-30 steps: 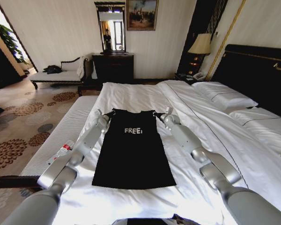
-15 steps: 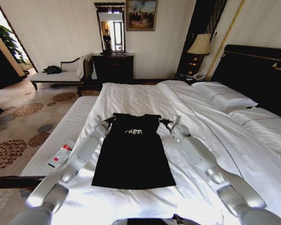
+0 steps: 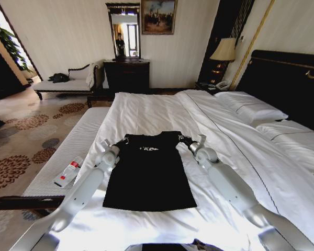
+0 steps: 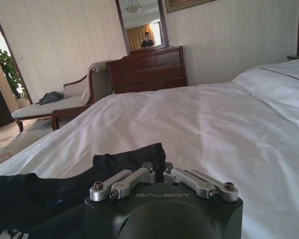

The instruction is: Fold the clothes on the bed.

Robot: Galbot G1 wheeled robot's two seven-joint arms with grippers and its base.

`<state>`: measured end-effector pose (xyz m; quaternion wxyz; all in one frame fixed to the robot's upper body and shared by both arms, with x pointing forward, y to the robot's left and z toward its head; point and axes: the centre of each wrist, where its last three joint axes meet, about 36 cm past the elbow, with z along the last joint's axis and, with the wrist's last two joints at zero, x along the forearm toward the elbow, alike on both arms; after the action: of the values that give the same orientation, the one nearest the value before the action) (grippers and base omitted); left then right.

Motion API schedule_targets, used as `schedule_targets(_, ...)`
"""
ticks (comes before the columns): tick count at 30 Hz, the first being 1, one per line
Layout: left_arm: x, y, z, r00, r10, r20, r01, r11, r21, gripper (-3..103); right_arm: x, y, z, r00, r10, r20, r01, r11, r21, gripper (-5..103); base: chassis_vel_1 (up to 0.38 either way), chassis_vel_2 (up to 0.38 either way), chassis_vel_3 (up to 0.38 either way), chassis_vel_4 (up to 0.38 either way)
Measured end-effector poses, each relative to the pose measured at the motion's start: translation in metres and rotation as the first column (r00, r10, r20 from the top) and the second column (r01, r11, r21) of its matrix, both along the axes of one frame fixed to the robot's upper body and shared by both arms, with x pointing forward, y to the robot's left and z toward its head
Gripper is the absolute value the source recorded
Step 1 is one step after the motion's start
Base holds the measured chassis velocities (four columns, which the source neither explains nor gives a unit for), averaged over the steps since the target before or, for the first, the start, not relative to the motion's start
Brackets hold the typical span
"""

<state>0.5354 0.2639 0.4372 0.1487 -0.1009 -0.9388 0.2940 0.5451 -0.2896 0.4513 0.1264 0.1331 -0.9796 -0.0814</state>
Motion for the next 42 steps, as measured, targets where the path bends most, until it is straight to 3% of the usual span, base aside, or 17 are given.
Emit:
schedule_targets(7, -0.047, 0.012, -0.003, 1.000, -0.013, -0.016, 0.014, 1.000, 0.027, 2, -0.043, 0.001, 0.002, 1.000, 0.025, 0.002, -0.025, 1.000, -0.004, 2, 0.000, 0.000, 0.000, 0.000)
schedule_targets(17, -0.089, 0.011, 0.003, 0.999, -0.033, -0.023, 0.034, 0.998, 0.048, 2, -0.092, 0.007, -0.010, 0.999, 0.047, -0.018, -0.047, 0.999, -0.010, 2, 0.000, 0.000, 0.000, 0.000)
schedule_targets(23, -0.124, 0.030, 0.007, 1.000, 0.010, -0.017, -0.009, 0.998, 0.069, 2, -0.114, 0.013, -0.019, 0.998, 0.054, -0.030, -0.054, 0.998, -0.010, 2, 0.000, 0.000, 0.000, 0.000)
schedule_targets(29, -0.161, 0.036, 0.001, 0.998, 0.043, -0.035, -0.041, 0.996, 0.075, 2, -0.138, 0.020, -0.027, 0.997, 0.064, -0.048, -0.065, 0.998, -0.014, 2, 0.000, 0.000, 0.000, 0.000)
schedule_targets(42, -0.200, 0.032, -0.009, 0.996, 0.055, -0.067, -0.049, 0.995, 0.089, 2, -0.181, 0.016, -0.035, 0.996, 0.048, -0.072, -0.049, 0.999, -0.020, 2, 0.000, 0.000, 0.000, 0.000)
